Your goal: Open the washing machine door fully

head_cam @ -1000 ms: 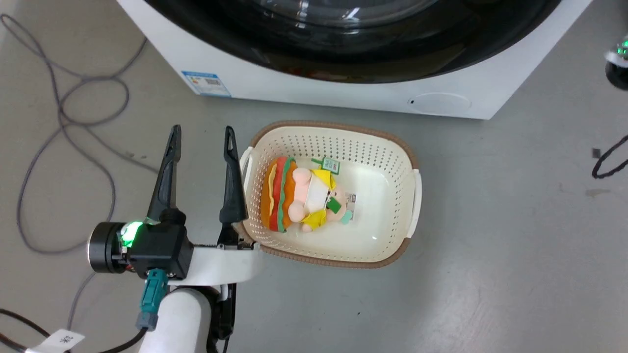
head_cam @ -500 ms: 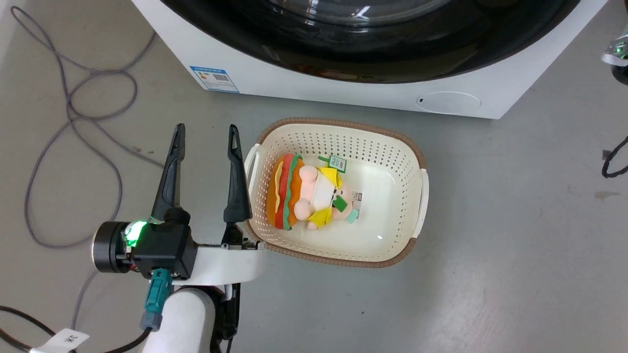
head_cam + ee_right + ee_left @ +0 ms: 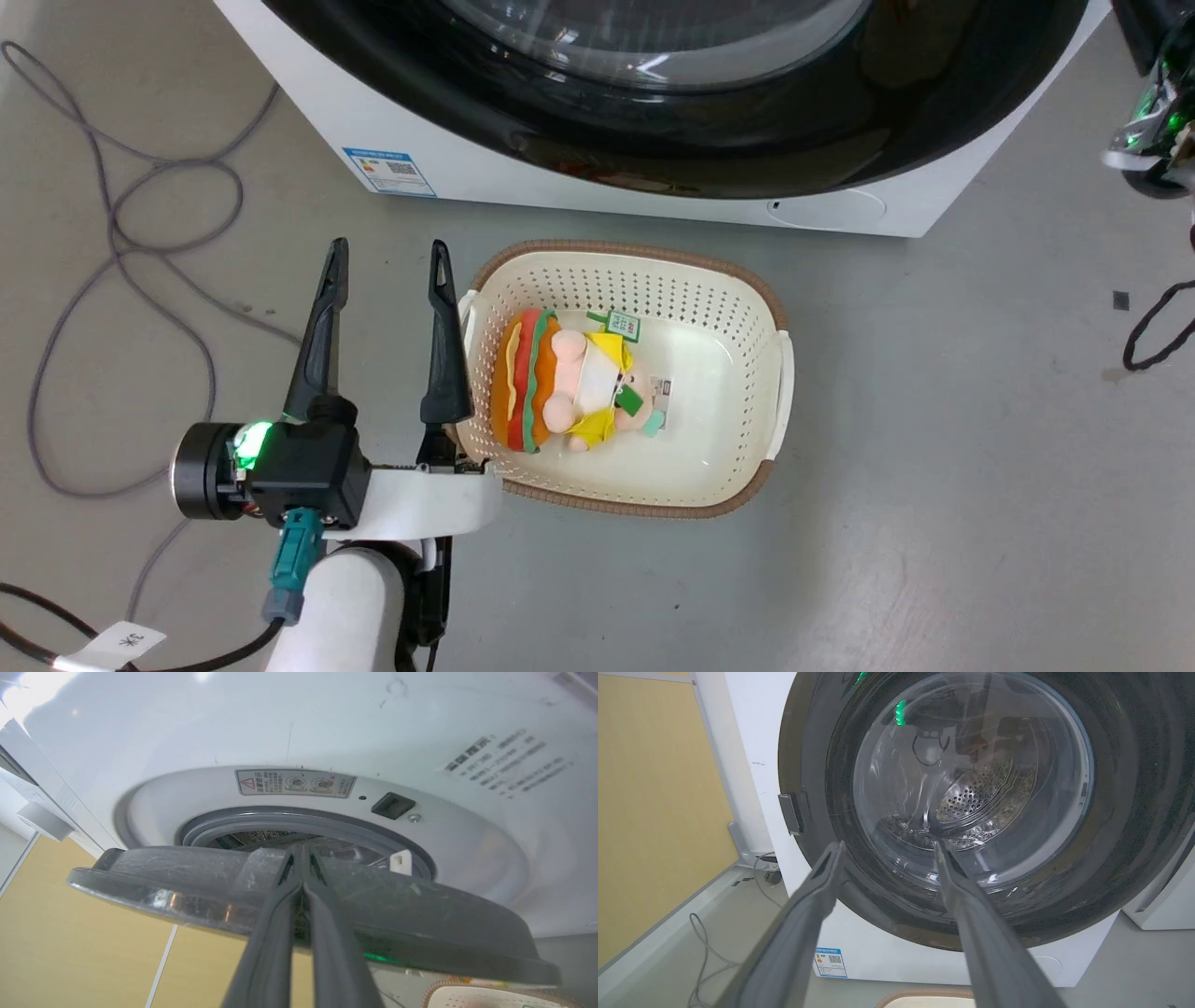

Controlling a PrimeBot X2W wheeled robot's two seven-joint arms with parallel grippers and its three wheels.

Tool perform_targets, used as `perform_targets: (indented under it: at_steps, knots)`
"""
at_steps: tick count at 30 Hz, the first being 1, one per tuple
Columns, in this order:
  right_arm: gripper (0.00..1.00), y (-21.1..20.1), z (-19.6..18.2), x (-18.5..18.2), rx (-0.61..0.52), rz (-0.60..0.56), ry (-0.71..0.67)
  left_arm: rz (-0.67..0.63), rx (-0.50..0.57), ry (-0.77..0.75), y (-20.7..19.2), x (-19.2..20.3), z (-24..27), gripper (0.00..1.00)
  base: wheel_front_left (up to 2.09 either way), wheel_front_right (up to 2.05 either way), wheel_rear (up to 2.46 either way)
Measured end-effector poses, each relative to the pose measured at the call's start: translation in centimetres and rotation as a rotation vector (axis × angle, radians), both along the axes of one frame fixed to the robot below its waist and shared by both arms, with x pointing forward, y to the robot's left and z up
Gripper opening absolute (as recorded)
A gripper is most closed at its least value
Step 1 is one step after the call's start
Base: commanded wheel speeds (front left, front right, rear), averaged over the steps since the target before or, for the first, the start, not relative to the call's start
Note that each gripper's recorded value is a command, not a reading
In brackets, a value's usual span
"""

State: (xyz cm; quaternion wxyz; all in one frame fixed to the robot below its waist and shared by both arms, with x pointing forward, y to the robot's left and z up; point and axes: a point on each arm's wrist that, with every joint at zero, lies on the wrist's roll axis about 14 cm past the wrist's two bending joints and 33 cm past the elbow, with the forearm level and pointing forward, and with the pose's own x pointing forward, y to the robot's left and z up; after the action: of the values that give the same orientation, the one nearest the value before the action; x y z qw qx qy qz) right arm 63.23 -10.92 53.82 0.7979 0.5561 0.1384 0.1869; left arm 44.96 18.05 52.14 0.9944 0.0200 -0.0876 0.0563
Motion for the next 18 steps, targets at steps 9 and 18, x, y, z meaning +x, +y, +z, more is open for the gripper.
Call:
perform_targets:
  at_steps: [9, 18]
  knots:
    - [0.0, 1.1, -0.5, -2.0, 0.012, 0.055, 0.02, -0.017, 0.0, -0.015, -0.3, 0.0, 0.6, 1.0, 0.0, 0.0, 0.0]
    - [0.0, 3.4, -0.6, -5.6, 0.063, 0.174, 0.03, -0.021, 0.003, -0.036, -0.3, -0.4, 1.5, 1.0, 0.0, 0.0, 0.0]
